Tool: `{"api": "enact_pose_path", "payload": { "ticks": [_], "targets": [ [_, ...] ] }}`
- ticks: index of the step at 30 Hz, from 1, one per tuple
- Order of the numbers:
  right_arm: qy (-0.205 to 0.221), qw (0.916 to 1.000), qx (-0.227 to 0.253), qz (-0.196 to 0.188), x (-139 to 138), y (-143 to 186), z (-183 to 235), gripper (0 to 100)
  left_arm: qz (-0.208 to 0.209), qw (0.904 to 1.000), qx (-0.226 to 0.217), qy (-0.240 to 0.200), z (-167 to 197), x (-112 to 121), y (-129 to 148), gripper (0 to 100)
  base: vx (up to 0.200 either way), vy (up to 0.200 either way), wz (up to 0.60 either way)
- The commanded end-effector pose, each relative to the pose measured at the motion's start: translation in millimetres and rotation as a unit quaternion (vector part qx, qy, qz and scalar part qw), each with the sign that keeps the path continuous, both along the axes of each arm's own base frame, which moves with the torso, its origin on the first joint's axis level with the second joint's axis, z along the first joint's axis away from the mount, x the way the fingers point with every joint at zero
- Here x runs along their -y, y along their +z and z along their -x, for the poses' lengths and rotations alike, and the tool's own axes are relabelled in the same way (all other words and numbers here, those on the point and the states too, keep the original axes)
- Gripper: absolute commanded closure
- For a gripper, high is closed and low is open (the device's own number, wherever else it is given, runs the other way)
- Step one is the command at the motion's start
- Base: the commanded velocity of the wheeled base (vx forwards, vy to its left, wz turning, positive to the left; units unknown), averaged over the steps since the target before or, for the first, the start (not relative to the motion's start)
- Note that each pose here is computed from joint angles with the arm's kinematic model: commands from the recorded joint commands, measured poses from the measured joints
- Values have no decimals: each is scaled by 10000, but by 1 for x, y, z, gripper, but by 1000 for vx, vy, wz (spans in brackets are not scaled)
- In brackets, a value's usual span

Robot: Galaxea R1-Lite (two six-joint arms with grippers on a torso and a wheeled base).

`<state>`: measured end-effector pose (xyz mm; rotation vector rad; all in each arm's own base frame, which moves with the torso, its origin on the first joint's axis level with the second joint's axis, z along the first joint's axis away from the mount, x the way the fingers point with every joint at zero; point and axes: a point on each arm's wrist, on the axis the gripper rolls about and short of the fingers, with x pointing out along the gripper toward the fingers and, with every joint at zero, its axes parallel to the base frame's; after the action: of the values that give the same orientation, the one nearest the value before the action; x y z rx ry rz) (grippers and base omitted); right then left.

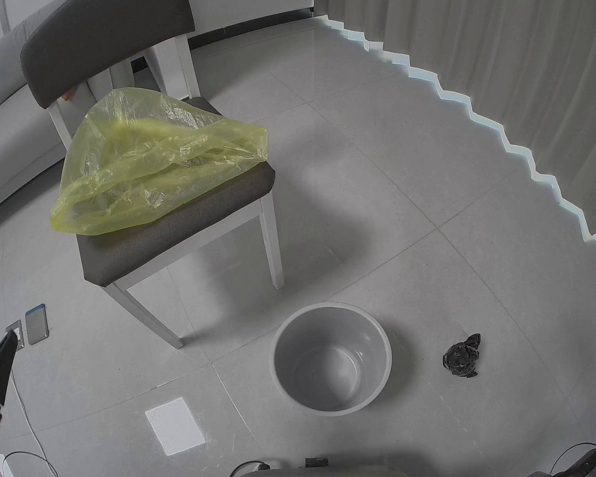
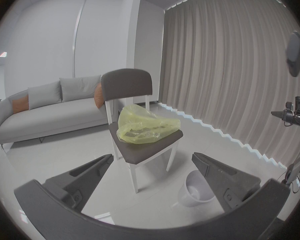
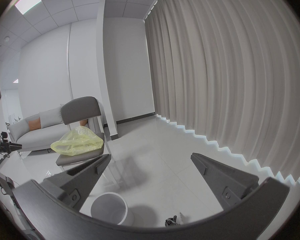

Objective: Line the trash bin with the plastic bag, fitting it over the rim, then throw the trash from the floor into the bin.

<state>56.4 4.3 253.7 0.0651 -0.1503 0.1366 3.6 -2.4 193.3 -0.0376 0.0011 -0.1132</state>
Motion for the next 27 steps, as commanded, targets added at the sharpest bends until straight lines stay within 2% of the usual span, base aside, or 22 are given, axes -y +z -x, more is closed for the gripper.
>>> {"api": "enact_pose_path", "payload": {
  "ticks": [1, 3, 5, 7, 9, 17, 20, 21, 27],
  "targets": [
    [302, 9990, -303, -106, -10, 7, -69, 0, -277, 9878, -1449, 493, -122, -6, 48, 0, 0, 0, 0],
    [305, 9990, -299, -130, -10, 8, -70, 0, -314, 9860, -1526, 592, -130, -7, 49, 0, 0, 0, 0],
    [185, 9990, -370, -162, -10, 7, -76, 0, -488, 9773, -1802, 1001, -160, -17, 49, 0, 0, 0, 0],
    [109, 9991, -378, -178, -10, 7, -76, 0, -588, 9696, -2068, 1165, -179, -25, 43, 0, 0, 0, 0],
    [110, 9991, -363, -179, -10, 8, -76, 0, -591, 9674, -2146, 1208, -186, -28, 41, 0, 0, 0, 0],
    [102, 9992, -355, -180, -9, 9, -77, 0, -764, 9631, -2185, 1373, -231, -36, 32, 0, 0, 0, 0],
    [102, 9992, -348, -181, -9, 9, -77, 0, -843, 9630, -2083, 1491, -237, -38, 33, 0, 0, 0, 0],
    [104, 9992, -333, -189, -9, 10, -77, 0, -869, 9659, -1884, 1546, -243, -38, 36, 0, 0, 0, 0],
    [69, 9990, -345, -281, -8, 12, -79, 0, -961, 9650, -1910, 1518, -251, -39, 33, 0, 0, 0, 0]
  ]
}}
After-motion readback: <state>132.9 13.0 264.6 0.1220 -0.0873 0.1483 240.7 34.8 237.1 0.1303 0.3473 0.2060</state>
